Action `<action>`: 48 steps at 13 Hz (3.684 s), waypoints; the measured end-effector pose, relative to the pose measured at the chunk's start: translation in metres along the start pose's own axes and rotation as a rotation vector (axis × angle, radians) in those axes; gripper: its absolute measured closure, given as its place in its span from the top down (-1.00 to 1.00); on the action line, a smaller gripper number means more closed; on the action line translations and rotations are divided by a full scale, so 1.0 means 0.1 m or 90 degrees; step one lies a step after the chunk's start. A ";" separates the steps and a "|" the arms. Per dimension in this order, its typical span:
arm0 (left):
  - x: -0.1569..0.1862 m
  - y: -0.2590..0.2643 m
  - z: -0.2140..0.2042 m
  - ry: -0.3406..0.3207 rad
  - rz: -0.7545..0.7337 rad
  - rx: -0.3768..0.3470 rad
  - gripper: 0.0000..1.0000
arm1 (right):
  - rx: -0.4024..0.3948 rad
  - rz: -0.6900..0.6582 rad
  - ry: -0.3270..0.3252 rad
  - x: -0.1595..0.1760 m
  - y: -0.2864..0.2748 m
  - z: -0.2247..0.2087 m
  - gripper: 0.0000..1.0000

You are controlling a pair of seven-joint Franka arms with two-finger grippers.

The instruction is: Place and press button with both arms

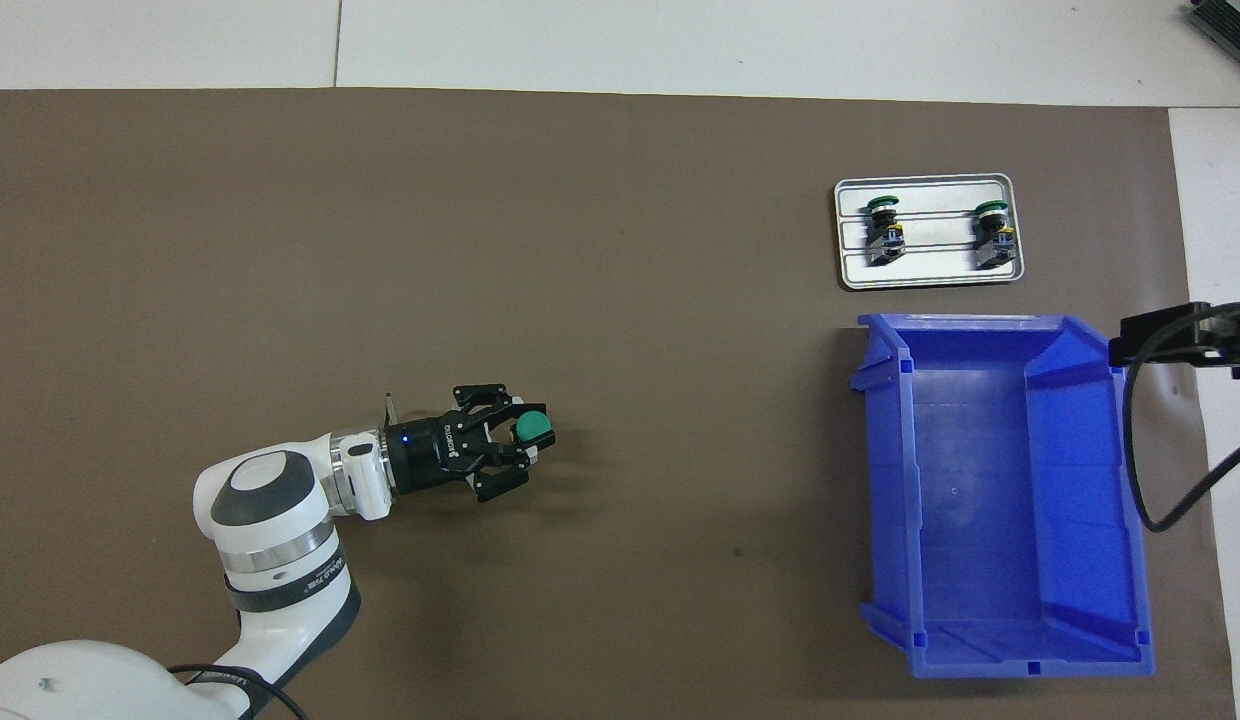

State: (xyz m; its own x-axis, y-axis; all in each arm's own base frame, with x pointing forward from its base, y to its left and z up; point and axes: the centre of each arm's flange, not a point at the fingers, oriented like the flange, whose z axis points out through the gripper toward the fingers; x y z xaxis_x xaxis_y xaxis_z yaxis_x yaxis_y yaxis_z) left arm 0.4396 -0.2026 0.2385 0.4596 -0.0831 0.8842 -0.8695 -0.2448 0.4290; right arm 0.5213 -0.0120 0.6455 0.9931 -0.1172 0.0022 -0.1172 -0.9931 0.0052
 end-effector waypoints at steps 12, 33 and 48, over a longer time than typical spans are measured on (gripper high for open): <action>-0.13 -0.05 0.04 -0.013 0.003 0.003 0.04 | 0.000 -0.006 0.000 -0.01 -0.05 0.00 1.00; 1.70 -0.01 0.15 0.026 -0.107 0.165 0.16 | 0.000 -0.006 0.001 -0.01 -0.05 0.00 1.00; 1.91 0.25 0.33 -0.242 0.205 0.320 0.38 | 0.000 -0.006 0.001 -0.01 -0.05 0.00 1.00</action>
State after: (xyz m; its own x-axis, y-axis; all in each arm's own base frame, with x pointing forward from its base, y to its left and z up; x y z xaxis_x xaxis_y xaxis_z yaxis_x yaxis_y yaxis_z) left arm 0.5116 -0.2562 0.4116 0.3047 -0.5356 0.7875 -0.8258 -0.5606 -0.0617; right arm 0.5210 -0.0068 0.6460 0.9942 -0.1072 0.0030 -0.1072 -0.9942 0.0049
